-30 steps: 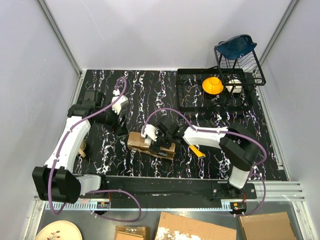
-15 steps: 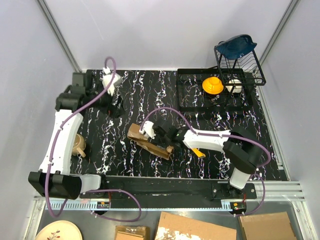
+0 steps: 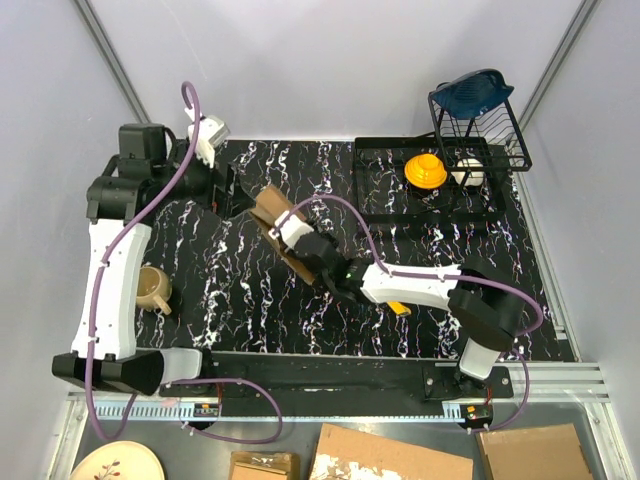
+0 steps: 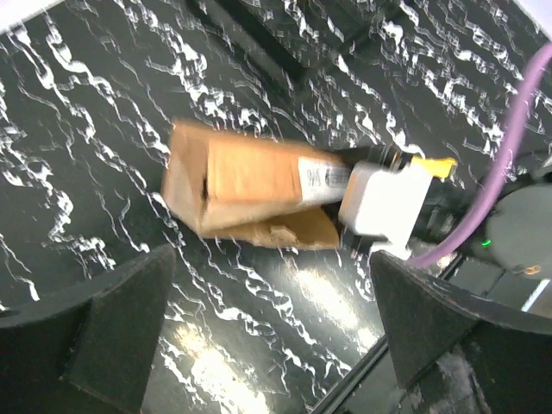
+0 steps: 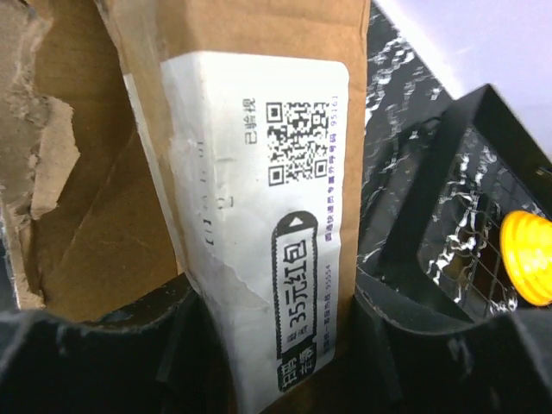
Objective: Unpack the express box
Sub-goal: Open the express box at the center of the board.
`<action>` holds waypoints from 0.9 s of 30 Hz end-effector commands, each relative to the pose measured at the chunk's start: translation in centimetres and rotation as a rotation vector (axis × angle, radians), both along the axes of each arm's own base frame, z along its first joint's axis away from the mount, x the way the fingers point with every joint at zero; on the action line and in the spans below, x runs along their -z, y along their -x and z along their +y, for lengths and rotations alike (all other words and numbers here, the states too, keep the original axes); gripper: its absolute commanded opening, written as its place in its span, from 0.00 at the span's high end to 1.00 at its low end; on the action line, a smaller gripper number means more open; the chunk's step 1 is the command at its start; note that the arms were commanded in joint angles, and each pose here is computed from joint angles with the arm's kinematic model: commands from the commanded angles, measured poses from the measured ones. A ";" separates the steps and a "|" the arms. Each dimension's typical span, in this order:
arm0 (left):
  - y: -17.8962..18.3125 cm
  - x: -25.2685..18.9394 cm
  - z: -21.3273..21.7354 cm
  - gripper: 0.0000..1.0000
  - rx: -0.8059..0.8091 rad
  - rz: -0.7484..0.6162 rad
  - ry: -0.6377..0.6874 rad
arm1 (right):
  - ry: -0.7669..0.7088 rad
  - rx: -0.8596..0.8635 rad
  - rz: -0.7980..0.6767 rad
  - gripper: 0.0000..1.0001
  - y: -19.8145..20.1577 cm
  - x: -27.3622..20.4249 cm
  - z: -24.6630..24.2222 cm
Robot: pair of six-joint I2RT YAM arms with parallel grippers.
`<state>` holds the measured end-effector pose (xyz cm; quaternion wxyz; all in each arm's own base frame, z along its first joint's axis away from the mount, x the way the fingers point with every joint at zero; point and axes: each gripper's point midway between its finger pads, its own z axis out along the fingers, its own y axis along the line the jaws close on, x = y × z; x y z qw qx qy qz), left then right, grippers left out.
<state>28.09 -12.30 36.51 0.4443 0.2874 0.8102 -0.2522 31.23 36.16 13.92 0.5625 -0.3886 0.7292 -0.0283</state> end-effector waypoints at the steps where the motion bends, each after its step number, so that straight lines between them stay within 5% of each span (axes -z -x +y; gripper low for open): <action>1: 1.2 -0.9 -0.2 0.01 -0.039 -0.113 0.081 | -0.338 0.203 -0.136 0.46 -2.2 -9.9 0.5; 9: 1.8 1.2 1.5 0.01 -0.180 -0.137 0.071 | -0.539 0.222 -0.206 0.42 -2.0 -16.2 -0.3; 21: -2.5 -2.9 0.6 0.10 -0.286 -0.235 0.306 | -0.605 0.197 -0.144 0.42 -1.1 -16.0 0.3; 27: -3.5 -3.7 -0.8 0.09 -0.241 -0.263 0.284 | -0.610 0.177 -0.130 0.42 -0.8 -15.9 1.6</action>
